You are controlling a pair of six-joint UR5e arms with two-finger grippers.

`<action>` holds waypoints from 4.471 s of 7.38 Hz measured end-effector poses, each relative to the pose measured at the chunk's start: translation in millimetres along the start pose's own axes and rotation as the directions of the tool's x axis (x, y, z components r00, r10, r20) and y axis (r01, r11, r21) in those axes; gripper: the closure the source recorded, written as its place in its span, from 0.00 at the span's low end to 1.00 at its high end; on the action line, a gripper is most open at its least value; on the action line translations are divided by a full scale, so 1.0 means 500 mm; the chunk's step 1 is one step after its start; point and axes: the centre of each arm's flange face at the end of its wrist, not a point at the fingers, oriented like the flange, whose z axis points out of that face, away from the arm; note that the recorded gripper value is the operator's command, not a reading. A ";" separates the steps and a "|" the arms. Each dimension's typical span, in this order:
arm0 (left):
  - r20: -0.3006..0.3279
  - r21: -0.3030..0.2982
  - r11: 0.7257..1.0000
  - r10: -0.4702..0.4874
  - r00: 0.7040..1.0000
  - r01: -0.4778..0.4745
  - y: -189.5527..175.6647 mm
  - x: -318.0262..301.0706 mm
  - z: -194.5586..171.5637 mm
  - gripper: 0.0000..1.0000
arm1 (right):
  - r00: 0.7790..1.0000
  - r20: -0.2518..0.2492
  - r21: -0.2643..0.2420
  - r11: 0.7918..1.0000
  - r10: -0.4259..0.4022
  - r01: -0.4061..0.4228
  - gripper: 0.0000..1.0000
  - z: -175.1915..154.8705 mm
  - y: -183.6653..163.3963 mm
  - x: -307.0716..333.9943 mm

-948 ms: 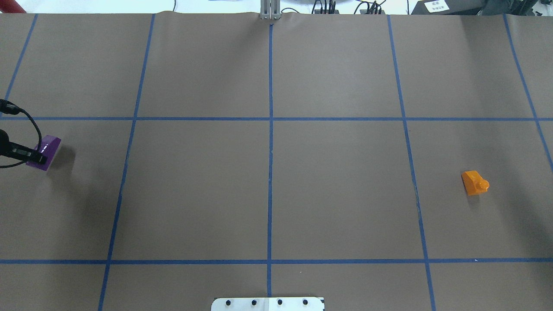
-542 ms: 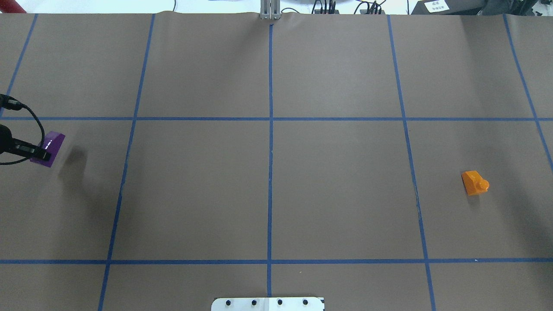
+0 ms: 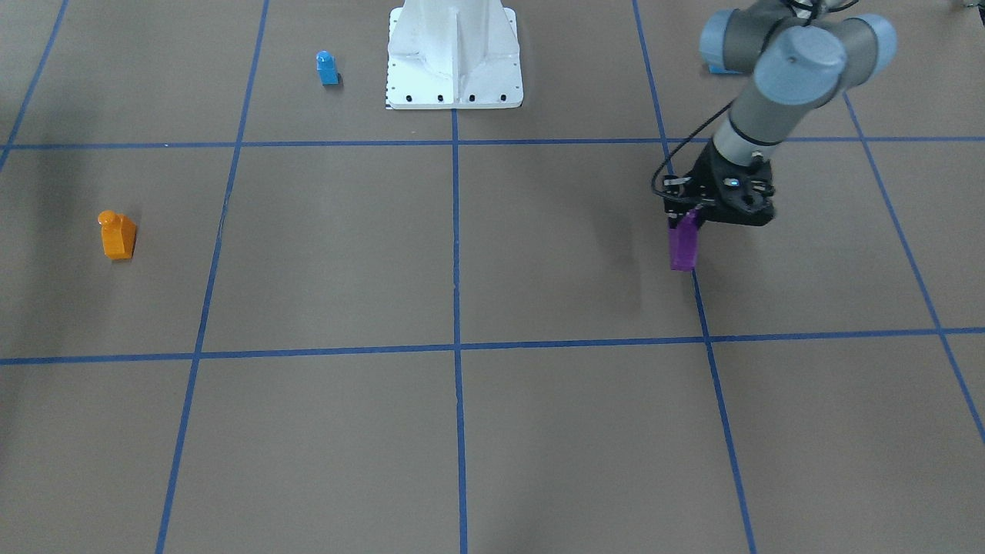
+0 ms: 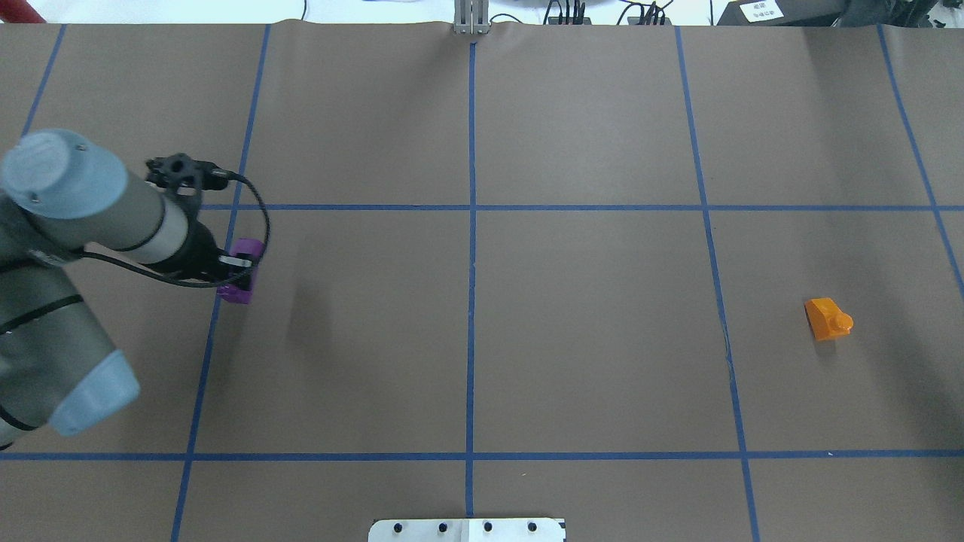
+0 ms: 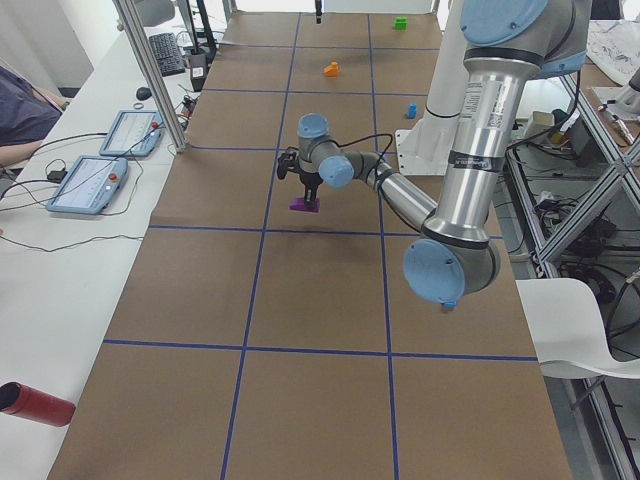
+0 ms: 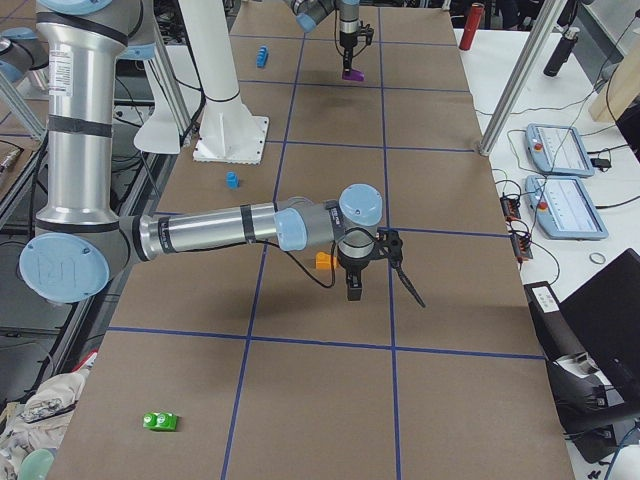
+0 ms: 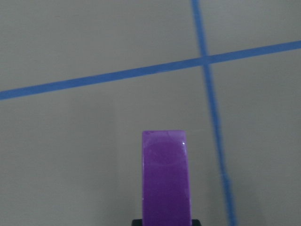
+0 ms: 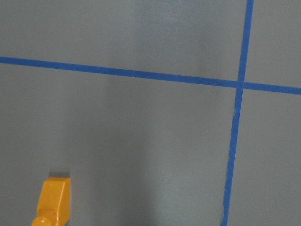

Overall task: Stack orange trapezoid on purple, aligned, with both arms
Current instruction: 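Carry the purple block with the left gripper to the table center, then set the purple block down, open the left gripper and withdraw, then lower the right gripper onto the orange trapezoid and grasp it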

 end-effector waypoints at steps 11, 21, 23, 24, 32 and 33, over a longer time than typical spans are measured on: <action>0.014 -0.032 0.998 -0.053 0.999 0.053 -0.015 0.623 0.100 0.77 | 1.000 -0.005 -0.003 1.000 0.005 -0.005 0.00 0.004 0.000 0.006; 0.028 -0.045 0.998 -0.043 0.999 0.044 -0.005 0.627 0.121 0.01 | 1.000 -0.002 -0.003 1.000 0.009 -0.009 0.00 0.003 0.003 0.005; -0.013 -0.008 0.999 -0.043 0.999 0.043 -0.027 0.610 0.041 0.01 | 1.000 0.002 0.013 1.000 0.007 -0.007 0.00 -0.011 -0.006 -0.012; -0.020 0.006 1.000 -0.024 0.999 0.025 -0.030 0.575 -0.015 0.01 | 1.000 0.008 0.028 1.000 0.006 -0.006 0.00 -0.024 -0.012 -0.027; 0.008 -0.058 0.952 0.301 0.954 -0.300 -0.011 -0.047 -0.262 0.01 | 0.998 0.061 0.100 0.994 0.026 -0.033 0.00 0.083 0.008 -0.294; 0.010 -0.063 0.951 0.302 0.953 -0.301 -0.010 -0.060 -0.261 0.01 | 0.997 0.063 0.117 0.992 0.048 -0.055 0.00 0.136 0.027 -0.314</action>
